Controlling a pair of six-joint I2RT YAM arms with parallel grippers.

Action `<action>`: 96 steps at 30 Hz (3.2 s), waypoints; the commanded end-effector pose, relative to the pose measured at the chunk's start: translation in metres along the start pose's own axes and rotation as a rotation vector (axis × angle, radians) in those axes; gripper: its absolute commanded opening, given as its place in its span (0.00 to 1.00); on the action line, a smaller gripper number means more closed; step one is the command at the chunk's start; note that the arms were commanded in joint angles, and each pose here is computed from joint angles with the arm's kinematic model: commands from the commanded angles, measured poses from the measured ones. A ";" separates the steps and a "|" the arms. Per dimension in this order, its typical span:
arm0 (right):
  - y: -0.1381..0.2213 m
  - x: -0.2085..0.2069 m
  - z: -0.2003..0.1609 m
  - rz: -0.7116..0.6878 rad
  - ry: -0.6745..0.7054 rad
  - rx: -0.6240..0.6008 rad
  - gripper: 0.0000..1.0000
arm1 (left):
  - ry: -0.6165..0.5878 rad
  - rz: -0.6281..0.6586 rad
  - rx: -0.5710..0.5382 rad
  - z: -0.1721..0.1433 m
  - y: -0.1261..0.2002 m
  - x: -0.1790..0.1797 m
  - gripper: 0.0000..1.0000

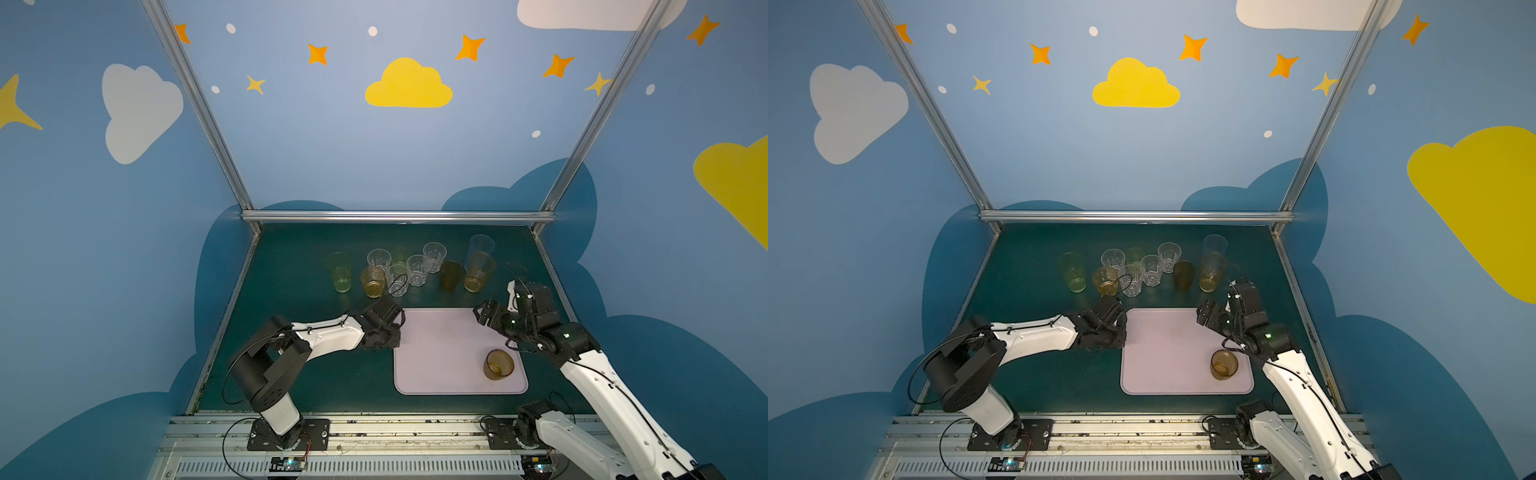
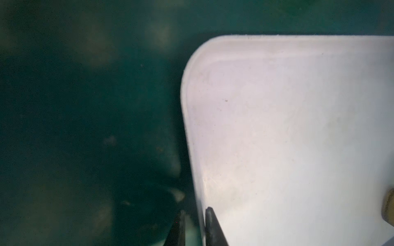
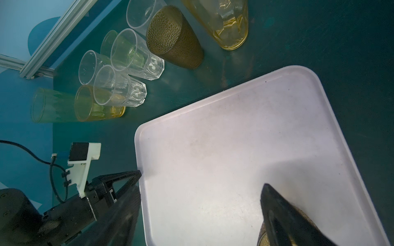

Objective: Place the glasses into the tray
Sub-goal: Move the tray to the center of the table.

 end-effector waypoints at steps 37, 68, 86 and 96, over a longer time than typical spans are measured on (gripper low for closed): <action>0.000 -0.014 0.000 -0.031 -0.019 -0.031 0.88 | 0.050 0.111 0.054 -0.011 -0.010 0.018 0.16; -0.001 -0.023 0.000 -0.059 -0.047 -0.045 0.88 | 0.111 0.150 0.064 -0.022 0.005 0.058 0.12; -0.006 -0.015 0.004 -0.051 -0.060 -0.020 0.88 | 0.230 0.222 0.008 -0.022 0.031 0.113 0.21; -0.013 -0.012 0.004 -0.063 -0.086 0.006 0.88 | 0.229 0.218 -0.041 -0.010 0.048 0.116 0.41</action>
Point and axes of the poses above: each gripper's point midway between its finger pads, its own y axis back along the fingers, its own x axis along the line the jaws close on, z = x × y, the point moved 3 cm from there along y, back along the fingers, and after that the axes turned 15 degrees about -y, right-handed, at the moved point
